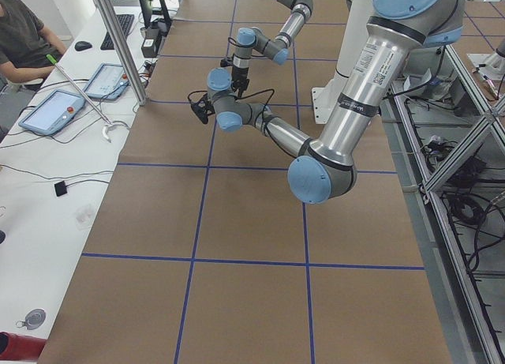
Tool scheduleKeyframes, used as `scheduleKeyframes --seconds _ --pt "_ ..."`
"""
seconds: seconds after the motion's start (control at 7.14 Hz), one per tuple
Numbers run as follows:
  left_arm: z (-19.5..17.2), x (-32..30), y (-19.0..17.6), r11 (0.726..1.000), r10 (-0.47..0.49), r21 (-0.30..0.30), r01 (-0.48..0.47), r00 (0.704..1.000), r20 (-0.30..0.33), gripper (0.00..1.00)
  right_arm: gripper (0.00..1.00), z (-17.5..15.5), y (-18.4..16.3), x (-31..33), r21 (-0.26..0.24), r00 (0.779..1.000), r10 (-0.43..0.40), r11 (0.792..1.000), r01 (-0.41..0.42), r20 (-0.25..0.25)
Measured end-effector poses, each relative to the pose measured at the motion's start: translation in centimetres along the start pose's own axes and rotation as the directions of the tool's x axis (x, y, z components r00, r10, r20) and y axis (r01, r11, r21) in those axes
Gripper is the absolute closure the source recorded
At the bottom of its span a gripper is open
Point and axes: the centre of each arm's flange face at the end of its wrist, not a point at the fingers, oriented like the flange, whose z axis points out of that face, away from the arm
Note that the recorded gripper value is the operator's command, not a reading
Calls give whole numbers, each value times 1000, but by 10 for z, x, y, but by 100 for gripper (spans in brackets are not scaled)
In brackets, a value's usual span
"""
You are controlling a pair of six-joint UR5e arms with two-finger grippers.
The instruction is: Fold towel twice with both arms
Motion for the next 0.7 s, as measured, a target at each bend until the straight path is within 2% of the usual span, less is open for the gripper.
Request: scheduleKeyframes --seconds 0.42,0.56,0.7 --pt "0 -1 0 1000 -1 0 1 1000 1 0 44 5 -3 5 13 999 -38 999 38 -9" --pt "1 -1 0 1000 0 0 0 1000 1 0 51 7 -3 6 14 999 -46 999 46 -13" --pt "1 -1 0 1000 0 0 0 1000 1 0 62 8 -2 6 13 999 -50 999 50 -15"
